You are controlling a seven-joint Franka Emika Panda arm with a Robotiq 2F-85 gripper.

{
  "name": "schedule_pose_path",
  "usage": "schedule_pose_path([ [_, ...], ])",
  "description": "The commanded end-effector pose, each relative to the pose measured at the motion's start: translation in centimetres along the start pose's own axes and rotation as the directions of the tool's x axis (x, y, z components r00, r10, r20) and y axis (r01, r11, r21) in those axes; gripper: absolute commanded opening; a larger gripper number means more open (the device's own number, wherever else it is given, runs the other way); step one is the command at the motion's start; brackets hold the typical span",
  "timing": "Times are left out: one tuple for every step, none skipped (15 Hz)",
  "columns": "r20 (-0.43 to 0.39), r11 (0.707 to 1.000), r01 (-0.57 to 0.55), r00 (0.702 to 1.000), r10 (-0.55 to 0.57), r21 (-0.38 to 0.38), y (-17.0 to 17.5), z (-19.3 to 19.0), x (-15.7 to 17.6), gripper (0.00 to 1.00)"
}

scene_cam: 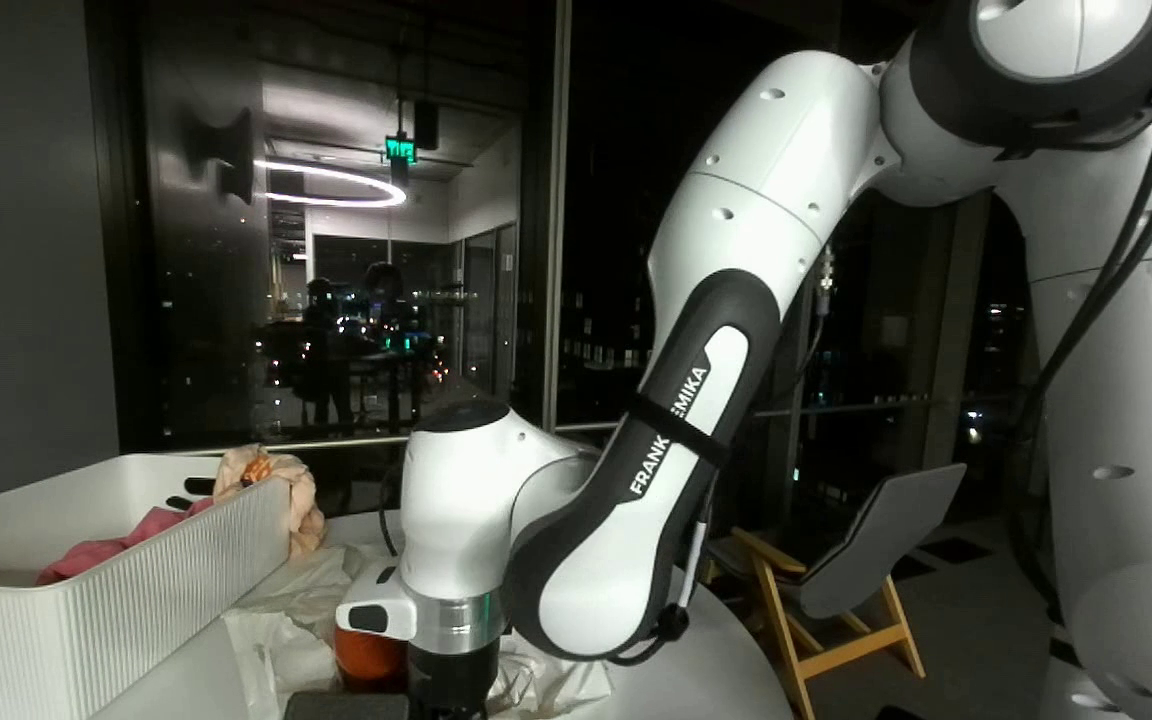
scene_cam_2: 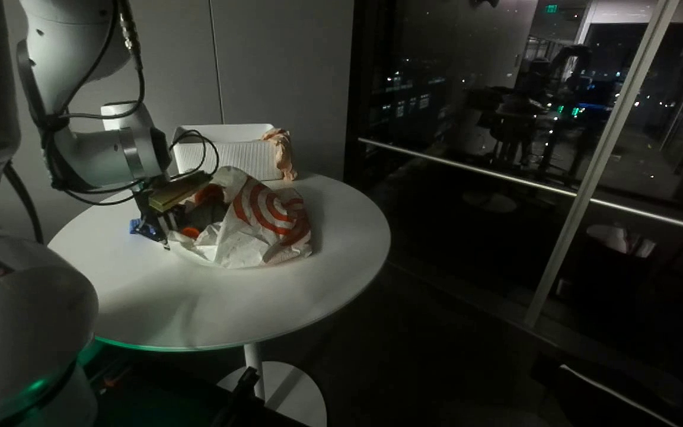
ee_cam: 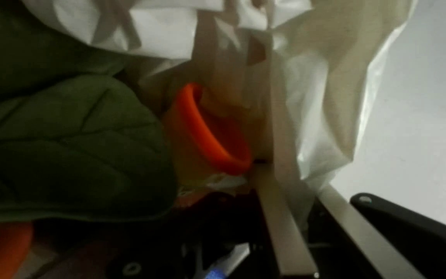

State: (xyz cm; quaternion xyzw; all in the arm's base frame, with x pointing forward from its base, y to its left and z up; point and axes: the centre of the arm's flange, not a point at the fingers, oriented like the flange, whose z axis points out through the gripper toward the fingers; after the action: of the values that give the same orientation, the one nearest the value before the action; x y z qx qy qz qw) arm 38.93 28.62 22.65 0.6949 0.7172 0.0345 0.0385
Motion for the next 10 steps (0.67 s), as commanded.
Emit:
schedule_pose_path([
  [-0.151,0.993,0.073,0.987,-0.059,0.091,1.5,-3.1,-2.7,0.15],
  [-0.188,0.99,0.095,0.979,-0.074,0.107,1.8,-3.0,-3.0,0.14],
  [-0.224,0.986,0.122,0.97,-0.093,0.117,2.1,-3.2,-3.5,0.15],
  [-0.26,0.981,0.147,0.959,-0.11,0.127,2.3,-3.5,-4.0,0.15],
  [-0.296,0.976,0.172,0.947,-0.127,0.134,2.4,-4.3,-4.5,0.15],
  [-0.335,0.97,0.198,0.931,-0.142,0.141,2.5,-4.8,-4.9,0.14],
  [-0.373,0.964,0.222,0.915,-0.154,0.147,2.6,-5.5,-5.3,0.15],
  [-0.41,0.957,0.249,0.896,-0.168,0.152,2.7,-6.2,-5.8,0.15],
  [-0.447,0.948,0.276,0.876,-0.181,0.157,2.9,-6.7,-6.3,0.16],
  [-0.483,0.939,0.305,0.854,-0.195,0.16,3.3,-7.1,-6.8,0.17],
])
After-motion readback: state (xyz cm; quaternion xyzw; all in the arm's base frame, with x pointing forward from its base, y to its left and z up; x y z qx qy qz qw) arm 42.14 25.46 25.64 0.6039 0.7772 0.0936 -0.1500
